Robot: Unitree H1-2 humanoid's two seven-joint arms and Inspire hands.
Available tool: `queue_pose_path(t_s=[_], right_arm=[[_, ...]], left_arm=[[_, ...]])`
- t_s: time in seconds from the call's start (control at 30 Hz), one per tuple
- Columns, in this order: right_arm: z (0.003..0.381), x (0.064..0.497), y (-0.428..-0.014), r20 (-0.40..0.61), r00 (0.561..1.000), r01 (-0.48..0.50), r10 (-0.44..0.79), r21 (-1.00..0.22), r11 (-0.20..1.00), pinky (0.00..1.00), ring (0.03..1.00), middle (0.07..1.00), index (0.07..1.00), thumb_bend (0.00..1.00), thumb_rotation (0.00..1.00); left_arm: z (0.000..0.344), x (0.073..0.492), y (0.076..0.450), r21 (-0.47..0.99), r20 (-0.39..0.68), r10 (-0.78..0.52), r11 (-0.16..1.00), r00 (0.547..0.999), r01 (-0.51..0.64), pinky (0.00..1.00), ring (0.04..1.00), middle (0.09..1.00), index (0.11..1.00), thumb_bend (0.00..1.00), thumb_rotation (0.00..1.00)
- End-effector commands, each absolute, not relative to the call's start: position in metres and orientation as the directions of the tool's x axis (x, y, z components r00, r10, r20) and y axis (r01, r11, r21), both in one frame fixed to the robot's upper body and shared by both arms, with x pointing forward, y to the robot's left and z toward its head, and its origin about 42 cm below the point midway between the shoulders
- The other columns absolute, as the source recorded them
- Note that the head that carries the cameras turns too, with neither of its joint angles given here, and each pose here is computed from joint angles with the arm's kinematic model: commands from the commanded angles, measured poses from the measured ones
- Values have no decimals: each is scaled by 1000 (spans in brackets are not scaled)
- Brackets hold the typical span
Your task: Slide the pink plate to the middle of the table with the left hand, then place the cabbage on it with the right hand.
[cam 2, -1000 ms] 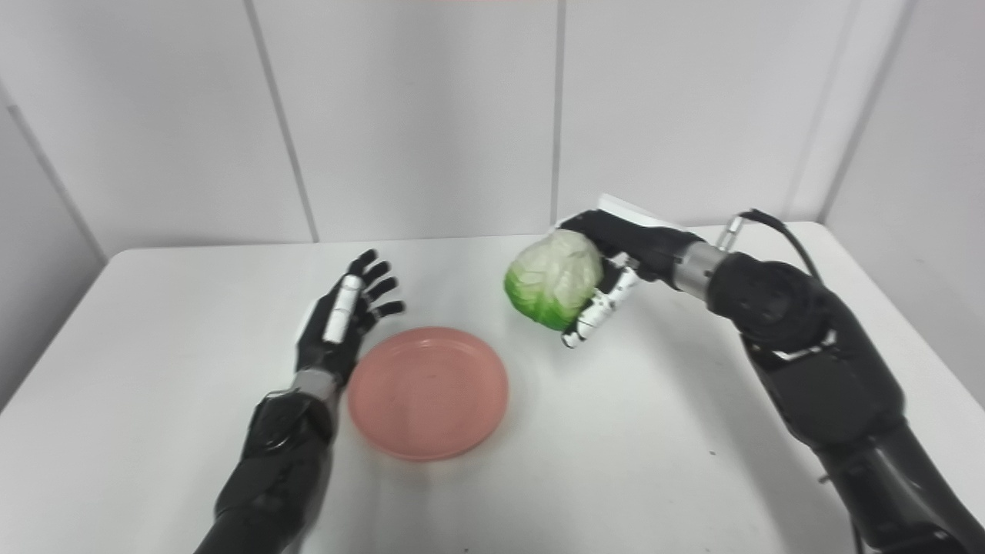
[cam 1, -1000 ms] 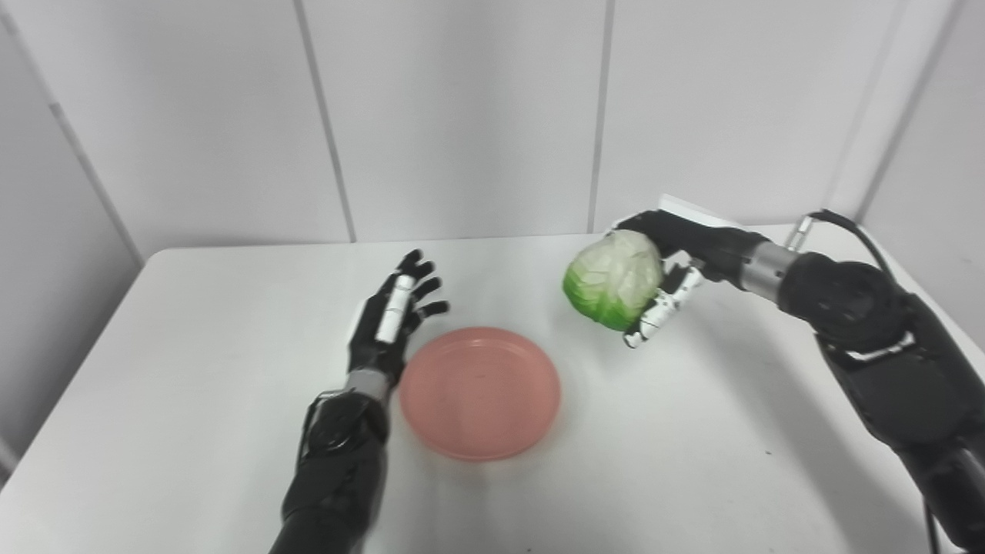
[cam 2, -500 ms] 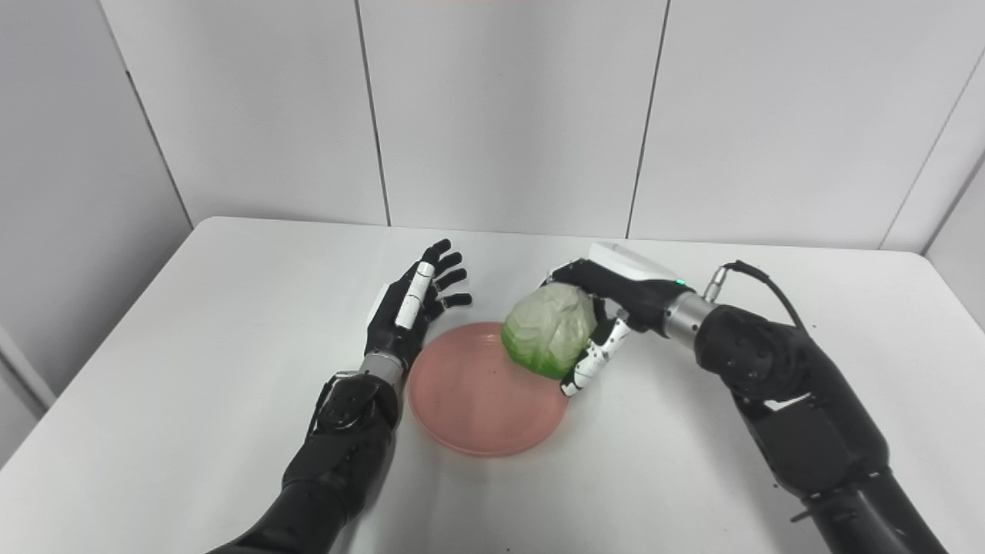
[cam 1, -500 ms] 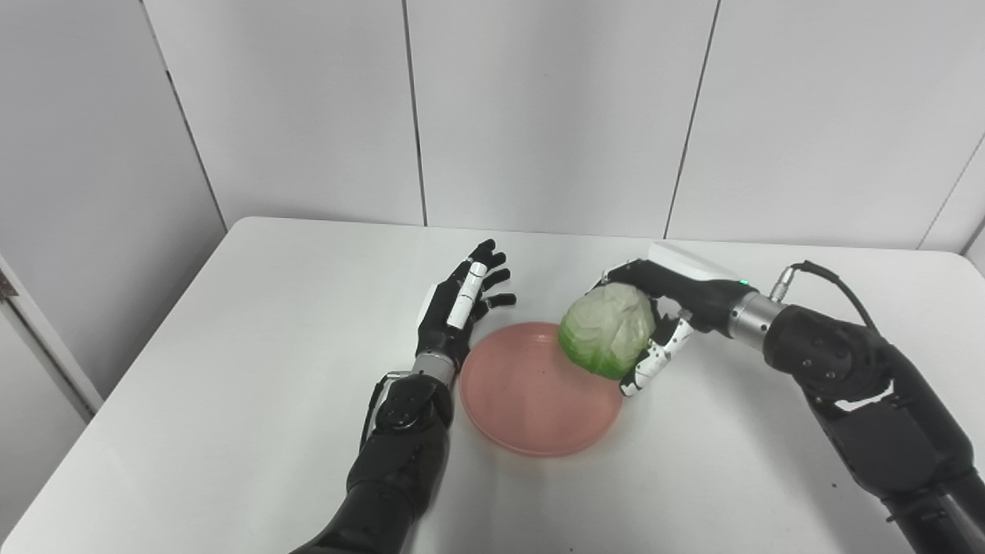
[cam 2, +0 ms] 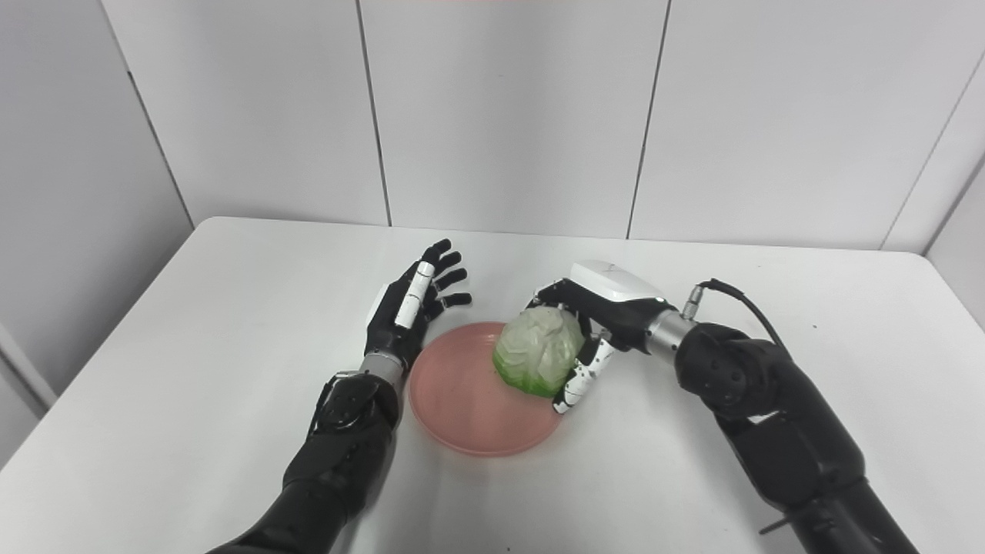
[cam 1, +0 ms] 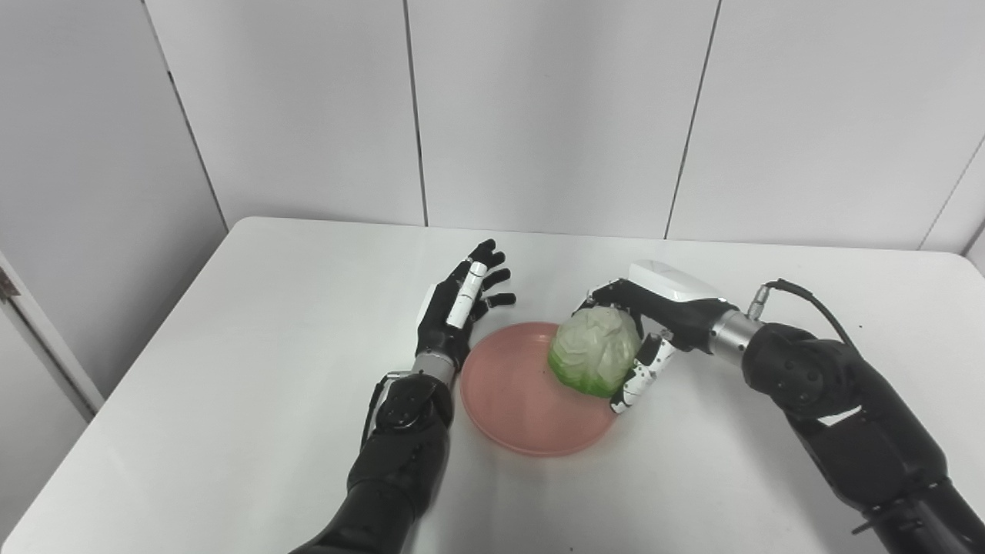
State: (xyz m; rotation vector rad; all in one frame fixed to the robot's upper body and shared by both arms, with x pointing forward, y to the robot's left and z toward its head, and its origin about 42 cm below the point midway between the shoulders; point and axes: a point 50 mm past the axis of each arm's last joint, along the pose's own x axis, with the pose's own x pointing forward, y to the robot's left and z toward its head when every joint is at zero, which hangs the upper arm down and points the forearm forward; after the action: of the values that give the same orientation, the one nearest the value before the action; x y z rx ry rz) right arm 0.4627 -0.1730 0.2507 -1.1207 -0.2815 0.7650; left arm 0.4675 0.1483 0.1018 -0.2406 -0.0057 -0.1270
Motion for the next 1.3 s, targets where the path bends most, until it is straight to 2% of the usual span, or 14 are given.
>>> queue_pose_path(t_s=[0.0, 0.47, 0.7, 0.9, 1.0, 1.03, 1.07, 1.1, 1.17, 1.2, 1.23, 1.27], right_arm=[[281, 470, -158, -80, 702, -340, 707, -911, 235, 361, 412, 474, 494, 529, 0], [285, 474, -122, -66, 666, -333, 743, -918, 217, 356, 409, 471, 495, 529, 0], [264, 474, -114, -124, 652, -339, 748, -930, 141, 355, 409, 470, 494, 529, 0], [243, 473, -117, -173, 640, -328, 749, -943, 62, 303, 381, 458, 501, 528, 0], [241, 473, -119, -169, 644, -324, 746, -944, 66, 324, 401, 463, 503, 528, 1], [240, 472, -121, -141, 658, -334, 740, -935, 118, 331, 407, 463, 505, 529, 1], [239, 472, -123, -122, 668, -341, 734, -927, 156, 460, 532, 570, 579, 807, 217], [239, 472, -124, -103, 682, -352, 724, -914, 201, 504, 575, 606, 604, 901, 291], [239, 471, -127, -75, 694, -370, 716, -890, 265, 831, 860, 840, 785, 985, 526], [240, 471, -129, -63, 696, -378, 715, -879, 290, 945, 955, 928, 864, 996, 610], [242, 471, -130, -38, 700, -376, 713, -869, 323, 956, 964, 937, 872, 998, 618], [243, 472, -131, -21, 703, -373, 711, -862, 343, 982, 986, 974, 937, 1000, 668]], left_arm=[[38, 423, 138, -280, -166, -135, 956, 977, 85, 641, 831, 858, 844, 879, 748], [37, 425, 135, -285, -165, -136, 955, 977, 84, 654, 830, 864, 849, 862, 735], [36, 424, 137, -283, -167, -128, 956, 978, 77, 663, 838, 862, 846, 865, 736], [34, 422, 141, -269, -165, -119, 960, 979, 71, 648, 821, 852, 844, 863, 744], [34, 422, 141, -275, -166, -122, 959, 979, 72, 647, 820, 853, 840, 871, 745], [34, 422, 140, -277, -168, -124, 958, 978, 74, 648, 821, 853, 840, 873, 744], [33, 422, 140, -279, -169, -125, 958, 978, 74, 644, 821, 854, 835, 868, 739], [33, 421, 140, -280, -168, -127, 957, 978, 76, 642, 821, 854, 834, 866, 737], [32, 420, 140, -279, -165, -132, 957, 977, 82, 645, 820, 851, 833, 848, 735], [32, 420, 141, -278, -164, -134, 957, 977, 85, 650, 819, 848, 833, 841, 735], [31, 420, 141, -275, -165, -138, 957, 977, 89, 651, 818, 848, 833, 840, 736], [31, 420, 142, -273, -165, -141, 958, 976, 92, 656, 823, 854, 837, 846, 740]])
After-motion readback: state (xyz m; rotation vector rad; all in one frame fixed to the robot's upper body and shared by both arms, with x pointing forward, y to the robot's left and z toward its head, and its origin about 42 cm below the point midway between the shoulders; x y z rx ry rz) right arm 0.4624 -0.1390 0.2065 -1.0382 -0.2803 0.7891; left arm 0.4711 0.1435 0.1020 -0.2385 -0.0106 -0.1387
